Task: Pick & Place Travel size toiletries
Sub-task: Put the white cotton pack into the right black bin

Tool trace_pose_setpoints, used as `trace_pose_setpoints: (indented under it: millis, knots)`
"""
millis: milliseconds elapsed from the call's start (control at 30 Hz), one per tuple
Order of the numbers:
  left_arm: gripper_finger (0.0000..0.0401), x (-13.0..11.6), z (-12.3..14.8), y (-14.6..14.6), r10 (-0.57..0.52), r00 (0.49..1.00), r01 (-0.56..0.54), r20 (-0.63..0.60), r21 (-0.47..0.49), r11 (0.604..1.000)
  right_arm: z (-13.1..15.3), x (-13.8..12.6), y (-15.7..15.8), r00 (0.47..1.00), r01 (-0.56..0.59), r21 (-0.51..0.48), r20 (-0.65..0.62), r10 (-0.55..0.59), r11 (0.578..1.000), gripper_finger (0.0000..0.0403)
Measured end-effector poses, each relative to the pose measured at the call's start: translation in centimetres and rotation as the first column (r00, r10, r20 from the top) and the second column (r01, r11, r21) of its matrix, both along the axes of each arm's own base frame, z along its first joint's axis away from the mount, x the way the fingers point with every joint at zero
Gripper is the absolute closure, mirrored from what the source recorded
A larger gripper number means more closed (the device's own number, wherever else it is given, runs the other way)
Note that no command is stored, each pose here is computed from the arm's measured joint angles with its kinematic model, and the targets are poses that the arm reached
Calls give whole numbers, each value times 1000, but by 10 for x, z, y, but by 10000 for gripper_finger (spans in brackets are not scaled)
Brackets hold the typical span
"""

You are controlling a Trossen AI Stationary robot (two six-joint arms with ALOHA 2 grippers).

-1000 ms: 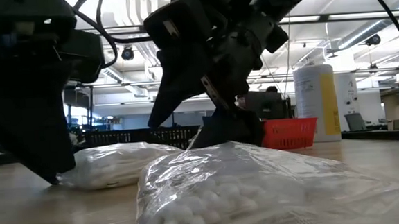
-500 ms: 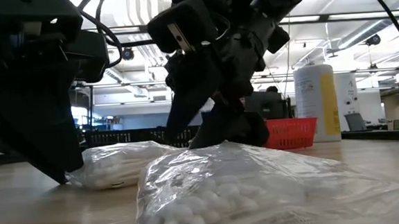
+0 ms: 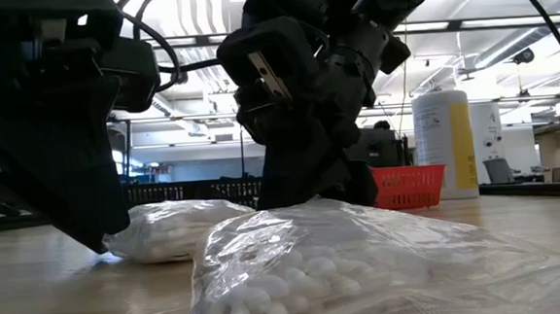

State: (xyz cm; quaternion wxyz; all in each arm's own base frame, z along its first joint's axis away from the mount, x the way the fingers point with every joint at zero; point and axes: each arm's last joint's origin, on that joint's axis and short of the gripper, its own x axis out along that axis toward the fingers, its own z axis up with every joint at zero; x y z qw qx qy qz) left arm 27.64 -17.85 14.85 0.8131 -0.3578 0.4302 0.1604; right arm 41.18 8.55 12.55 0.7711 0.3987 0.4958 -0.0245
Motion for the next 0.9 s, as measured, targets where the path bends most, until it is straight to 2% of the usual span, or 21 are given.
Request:
trace_pose_setpoints:
  millis: [200,333,500,700,900]
  knots:
    - [199,-1,7,0,-9,1000,9,16,-7,1000,14,-3,0,999,-27,-16,25,28,1000,395]
    - [199,-4,21,2,-28,998,28,56,-4,1000,40,-10,-2,998,-27,-51,57,30,998,395]
    - [199,-12,44,10,14,992,-19,128,41,999,83,-27,-11,994,28,-142,109,-12,989,395]
    - [199,-23,73,23,110,960,-145,258,120,982,131,-57,-31,983,151,-281,145,-113,948,395]
    - [199,-28,87,30,145,934,-210,327,172,963,162,-79,-77,960,269,-381,184,-212,884,395]
